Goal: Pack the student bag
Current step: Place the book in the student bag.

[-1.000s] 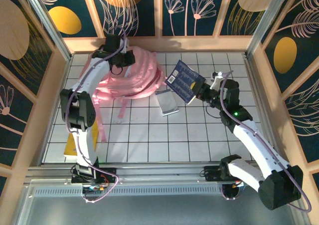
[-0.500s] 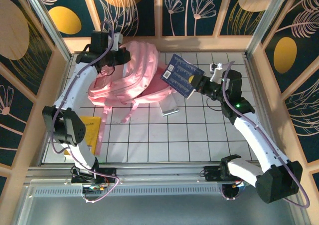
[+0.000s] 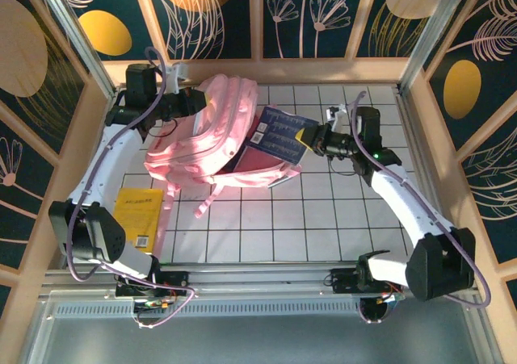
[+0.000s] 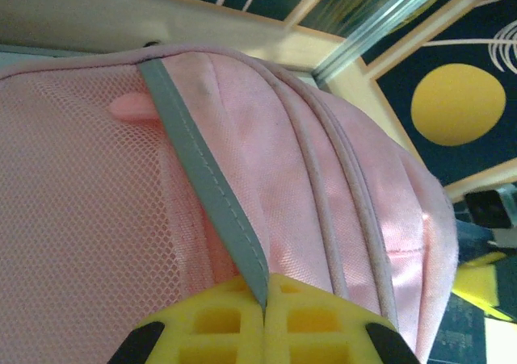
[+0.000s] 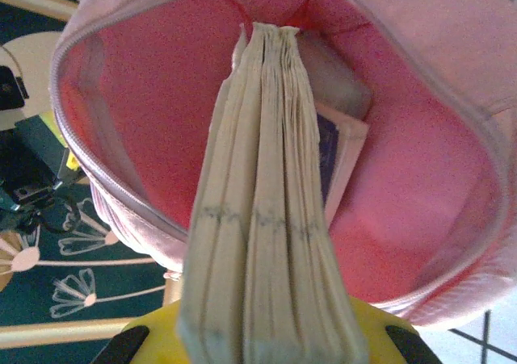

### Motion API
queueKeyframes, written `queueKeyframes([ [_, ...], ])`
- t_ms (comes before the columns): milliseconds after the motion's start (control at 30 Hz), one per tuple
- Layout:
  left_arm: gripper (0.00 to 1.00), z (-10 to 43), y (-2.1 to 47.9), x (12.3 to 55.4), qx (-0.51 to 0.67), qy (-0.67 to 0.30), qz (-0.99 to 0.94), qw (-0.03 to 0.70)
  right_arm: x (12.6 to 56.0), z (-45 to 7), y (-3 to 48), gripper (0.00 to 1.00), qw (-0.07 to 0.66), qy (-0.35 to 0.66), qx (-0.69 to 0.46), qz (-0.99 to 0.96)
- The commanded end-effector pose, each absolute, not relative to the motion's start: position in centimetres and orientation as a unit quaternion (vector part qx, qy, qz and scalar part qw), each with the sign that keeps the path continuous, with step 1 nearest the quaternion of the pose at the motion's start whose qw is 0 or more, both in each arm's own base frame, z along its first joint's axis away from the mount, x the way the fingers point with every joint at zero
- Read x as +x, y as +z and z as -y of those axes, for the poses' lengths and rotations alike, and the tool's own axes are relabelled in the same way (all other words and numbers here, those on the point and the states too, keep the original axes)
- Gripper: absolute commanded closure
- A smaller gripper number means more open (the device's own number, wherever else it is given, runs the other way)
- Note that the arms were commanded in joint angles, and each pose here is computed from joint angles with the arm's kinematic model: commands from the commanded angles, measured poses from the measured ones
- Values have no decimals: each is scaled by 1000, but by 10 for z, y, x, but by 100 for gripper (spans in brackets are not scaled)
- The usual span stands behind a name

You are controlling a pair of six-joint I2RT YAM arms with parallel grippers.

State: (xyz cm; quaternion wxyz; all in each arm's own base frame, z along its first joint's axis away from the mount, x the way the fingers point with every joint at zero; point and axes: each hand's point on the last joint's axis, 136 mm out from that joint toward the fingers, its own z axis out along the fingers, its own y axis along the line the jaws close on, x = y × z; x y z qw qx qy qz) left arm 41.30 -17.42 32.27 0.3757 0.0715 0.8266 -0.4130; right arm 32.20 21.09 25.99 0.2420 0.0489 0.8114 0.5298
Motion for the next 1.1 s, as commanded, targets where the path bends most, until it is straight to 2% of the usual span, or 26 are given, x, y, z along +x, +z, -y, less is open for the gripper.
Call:
queueKeyframes([
  [0, 100, 185, 407, 392, 152, -455, -740, 471, 322, -234, 282, 100, 232, 574, 18, -785],
  [167, 100, 186, 407, 386, 158, -461, -735, 471, 329, -272, 280, 100, 206, 584, -10, -785],
  [400, 100, 187, 411, 381, 162, -470, -728, 473, 363, -323, 258, 100, 189, 580, -27, -792],
  [667, 100, 189, 411, 384, 160, -482, -723, 468, 394, -401, 203, 100, 137, 575, -51, -805],
  [900, 100, 192, 408, 389, 156, -494, -720, 461, 409, -477, 184, 84, 141, 573, -54, -806],
  [1067, 100, 192, 406, 391, 152, -497, -721, 459, 421, -503, 148, 84, 150, 529, -15, -835],
])
